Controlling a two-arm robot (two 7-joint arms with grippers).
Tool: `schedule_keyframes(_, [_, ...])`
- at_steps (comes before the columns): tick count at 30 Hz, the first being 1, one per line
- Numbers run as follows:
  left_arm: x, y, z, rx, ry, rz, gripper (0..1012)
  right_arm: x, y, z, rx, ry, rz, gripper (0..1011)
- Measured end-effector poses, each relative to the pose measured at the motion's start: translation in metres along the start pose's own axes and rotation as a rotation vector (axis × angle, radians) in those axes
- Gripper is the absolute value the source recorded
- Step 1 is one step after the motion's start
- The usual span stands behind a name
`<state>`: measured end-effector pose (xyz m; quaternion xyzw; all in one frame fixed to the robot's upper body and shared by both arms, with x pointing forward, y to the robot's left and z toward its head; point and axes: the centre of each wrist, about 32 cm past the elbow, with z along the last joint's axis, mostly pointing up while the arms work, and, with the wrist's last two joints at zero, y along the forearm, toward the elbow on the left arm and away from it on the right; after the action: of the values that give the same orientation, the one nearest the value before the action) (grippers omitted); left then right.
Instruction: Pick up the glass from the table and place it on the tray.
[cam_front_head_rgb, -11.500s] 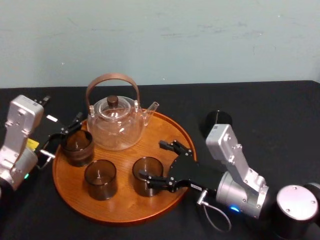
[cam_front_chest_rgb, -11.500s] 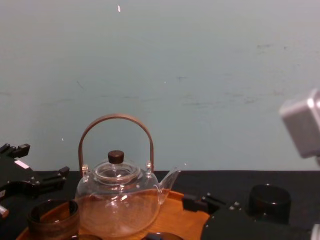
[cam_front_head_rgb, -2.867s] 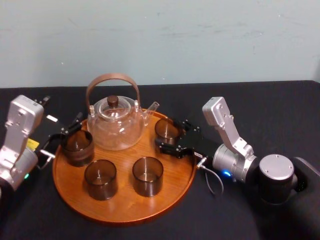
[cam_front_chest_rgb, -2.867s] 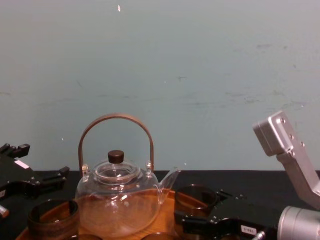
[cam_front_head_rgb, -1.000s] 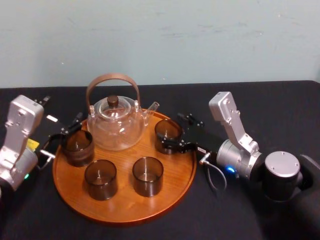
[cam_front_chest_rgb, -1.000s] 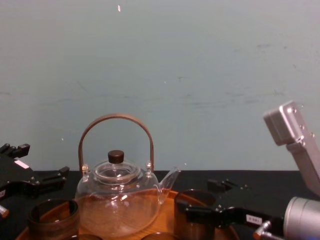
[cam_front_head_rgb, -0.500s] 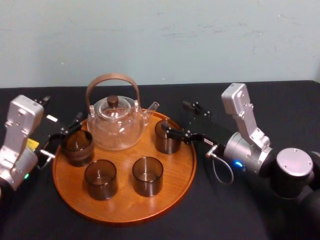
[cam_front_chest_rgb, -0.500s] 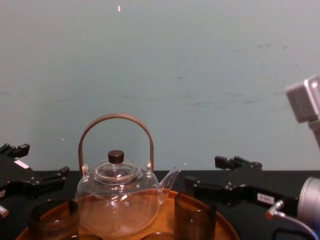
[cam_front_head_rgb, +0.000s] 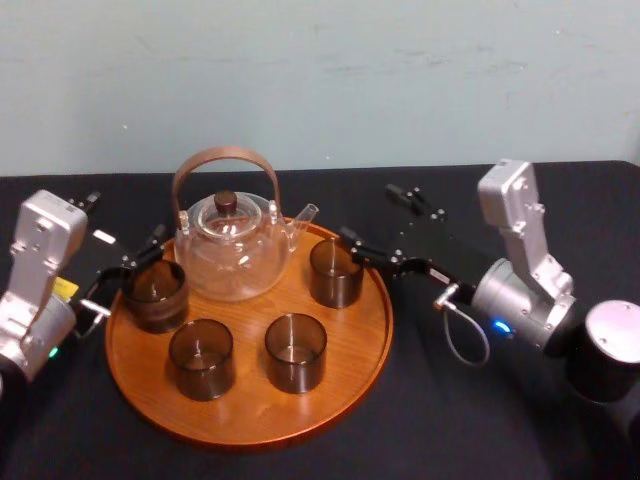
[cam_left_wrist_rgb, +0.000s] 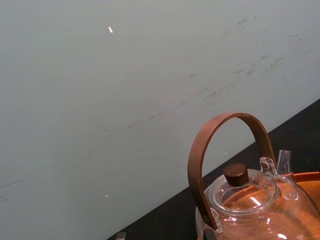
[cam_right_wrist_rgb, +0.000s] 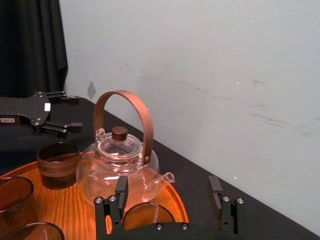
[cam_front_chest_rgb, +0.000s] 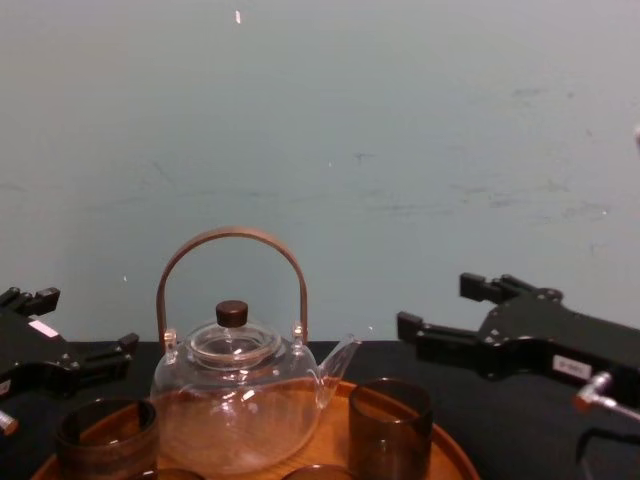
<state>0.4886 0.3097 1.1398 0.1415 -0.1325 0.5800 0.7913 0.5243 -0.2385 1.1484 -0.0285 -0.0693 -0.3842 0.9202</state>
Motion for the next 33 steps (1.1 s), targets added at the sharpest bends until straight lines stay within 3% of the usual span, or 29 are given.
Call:
schedule_keyframes(16, [0.0000, 0.000, 0.000, 0.000, 0.000, 0.000, 1001, 0.0075, -0.039, 0.003, 0.016, -0.014, -0.095, 1003])
schedule_keyframes(26, [0.0000, 0.000, 0.000, 0.000, 0.000, 0.000, 1002, 0.0120, -0.064, -0.002, 0.005, 0.001, -0.173, 1002])
schedule_keyframes(33, [0.0000, 0.000, 0.000, 0.000, 0.000, 0.000, 1001, 0.0125, -0.073, -0.007, -0.004, 0.011, -0.207, 1002])
